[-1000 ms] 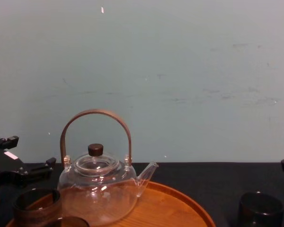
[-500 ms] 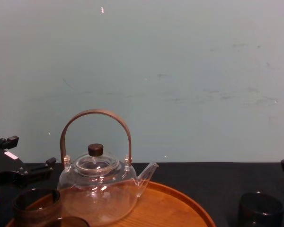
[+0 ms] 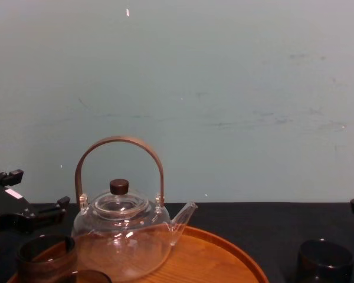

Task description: Pick up the glass from the table and place it on the tray.

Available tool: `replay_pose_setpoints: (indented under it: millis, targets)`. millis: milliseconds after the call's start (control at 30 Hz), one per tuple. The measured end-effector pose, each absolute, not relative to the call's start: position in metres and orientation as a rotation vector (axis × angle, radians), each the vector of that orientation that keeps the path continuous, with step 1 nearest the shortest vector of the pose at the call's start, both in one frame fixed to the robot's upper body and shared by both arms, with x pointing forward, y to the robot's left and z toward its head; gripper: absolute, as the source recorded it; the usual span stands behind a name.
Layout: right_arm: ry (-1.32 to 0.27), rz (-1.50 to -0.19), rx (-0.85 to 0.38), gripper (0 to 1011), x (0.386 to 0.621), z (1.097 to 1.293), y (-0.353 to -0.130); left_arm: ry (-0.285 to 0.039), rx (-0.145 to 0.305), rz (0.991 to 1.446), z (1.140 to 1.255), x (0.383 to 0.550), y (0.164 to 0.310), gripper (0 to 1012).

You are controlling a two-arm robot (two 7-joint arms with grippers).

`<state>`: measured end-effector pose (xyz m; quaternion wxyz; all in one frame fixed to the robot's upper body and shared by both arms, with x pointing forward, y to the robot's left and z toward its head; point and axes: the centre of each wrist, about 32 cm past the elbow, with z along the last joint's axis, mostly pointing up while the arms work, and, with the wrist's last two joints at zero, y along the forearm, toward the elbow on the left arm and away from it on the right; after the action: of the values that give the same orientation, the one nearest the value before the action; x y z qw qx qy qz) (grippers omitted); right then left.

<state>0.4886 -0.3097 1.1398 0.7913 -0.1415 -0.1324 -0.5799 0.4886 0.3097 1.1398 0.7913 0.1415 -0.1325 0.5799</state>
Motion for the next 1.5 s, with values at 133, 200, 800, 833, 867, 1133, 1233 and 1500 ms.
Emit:
replay_pose_setpoints:
  millis: [133,200,800,833,867,1133,1233,1500]
  targets:
    - [-0.285,-1.248,-0.304,1004,0.489,1.140,-0.310,-0.285,0.304,1.248,1.140,0.489,0.310,1001]
    - [-0.285,-1.248,-0.304,1004,0.489,1.140,-0.310,-0.285,0.304,1.248,1.140,0.489,0.310,1001]
    - [-0.253,-1.141,-0.329,1004,0.464,1.146,-0.301,-0.285,0.304,1.248,1.140,0.489,0.310,1001]
    - [-0.245,-1.136,-0.329,1004,0.460,1.146,-0.300,-0.285,0.305,1.248,1.140,0.489,0.310,1002]
    - [-0.242,-1.133,-0.330,1004,0.458,1.146,-0.300,-0.285,0.304,1.248,1.140,0.489,0.310,1002]
    - [-0.203,-1.114,-0.338,1004,0.432,1.150,-0.294,-0.285,0.304,1.248,1.140,0.489,0.310,1001]
    - [-0.188,-1.112,-0.343,1004,0.423,1.150,-0.291,-0.285,0.304,1.248,1.140,0.489,0.310,1001]
    - [-0.144,-1.078,-0.348,1004,0.392,1.152,-0.280,-0.285,0.305,1.248,1.140,0.489,0.310,1001]
